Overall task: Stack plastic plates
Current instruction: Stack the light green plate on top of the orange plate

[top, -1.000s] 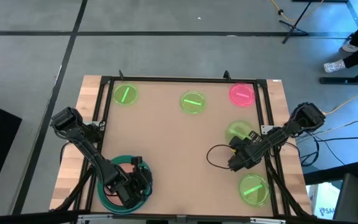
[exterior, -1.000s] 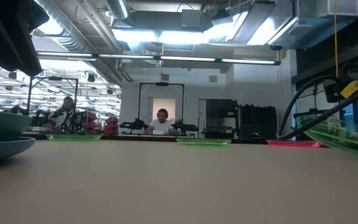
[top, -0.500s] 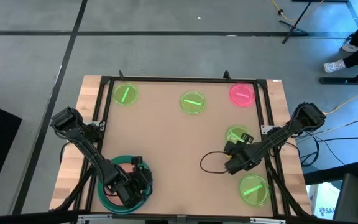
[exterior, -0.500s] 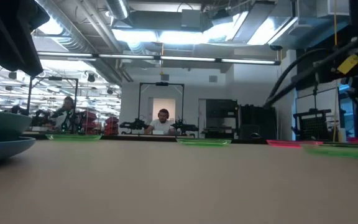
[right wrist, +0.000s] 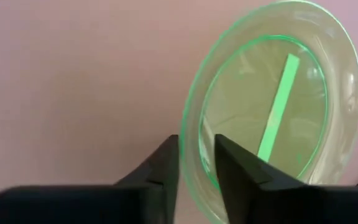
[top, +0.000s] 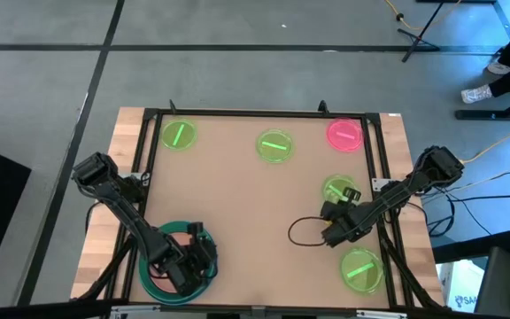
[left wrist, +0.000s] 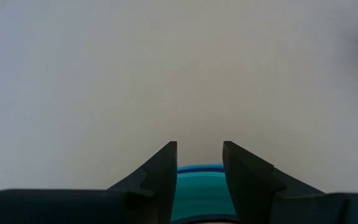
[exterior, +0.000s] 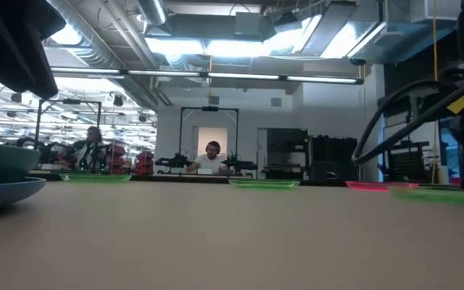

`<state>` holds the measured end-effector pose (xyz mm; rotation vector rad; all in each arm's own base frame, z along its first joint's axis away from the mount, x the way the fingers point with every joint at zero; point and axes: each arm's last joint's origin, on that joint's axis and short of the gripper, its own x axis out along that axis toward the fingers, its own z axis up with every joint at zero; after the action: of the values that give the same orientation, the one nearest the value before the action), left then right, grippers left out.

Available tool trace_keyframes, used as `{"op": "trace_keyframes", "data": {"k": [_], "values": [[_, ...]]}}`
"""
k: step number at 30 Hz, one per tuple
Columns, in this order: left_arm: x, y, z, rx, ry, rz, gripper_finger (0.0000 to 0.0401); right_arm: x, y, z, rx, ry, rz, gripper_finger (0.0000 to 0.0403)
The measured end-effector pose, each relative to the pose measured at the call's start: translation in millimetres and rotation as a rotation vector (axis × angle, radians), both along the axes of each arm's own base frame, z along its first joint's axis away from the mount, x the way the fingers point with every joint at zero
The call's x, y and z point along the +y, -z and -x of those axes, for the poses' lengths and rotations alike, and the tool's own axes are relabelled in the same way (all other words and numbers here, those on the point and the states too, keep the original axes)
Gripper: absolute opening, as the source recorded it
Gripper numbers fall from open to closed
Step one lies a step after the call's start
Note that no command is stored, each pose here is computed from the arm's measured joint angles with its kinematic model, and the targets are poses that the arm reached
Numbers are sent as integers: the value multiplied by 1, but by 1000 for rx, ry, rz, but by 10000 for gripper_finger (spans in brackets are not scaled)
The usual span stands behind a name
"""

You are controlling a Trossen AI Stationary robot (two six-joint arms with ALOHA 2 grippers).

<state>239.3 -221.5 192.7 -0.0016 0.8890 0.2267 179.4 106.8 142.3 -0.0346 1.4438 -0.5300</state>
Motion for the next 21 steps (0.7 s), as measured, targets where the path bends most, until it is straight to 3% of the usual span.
{"op": "trace_keyframes", "data": {"k": [4,9,12,21], "values": [[0,0,0,-1,-2,1,123,0,0,0,22,-55,4,10],[0,0,0,-1,-1,1,123,0,0,-1,17,-75,9,20],[0,0,0,-6,-1,5,123,3,0,0,8,-103,10,5],[0,-1,-2,-13,-6,10,123,24,-11,-14,-115,-236,-54,3]]}}
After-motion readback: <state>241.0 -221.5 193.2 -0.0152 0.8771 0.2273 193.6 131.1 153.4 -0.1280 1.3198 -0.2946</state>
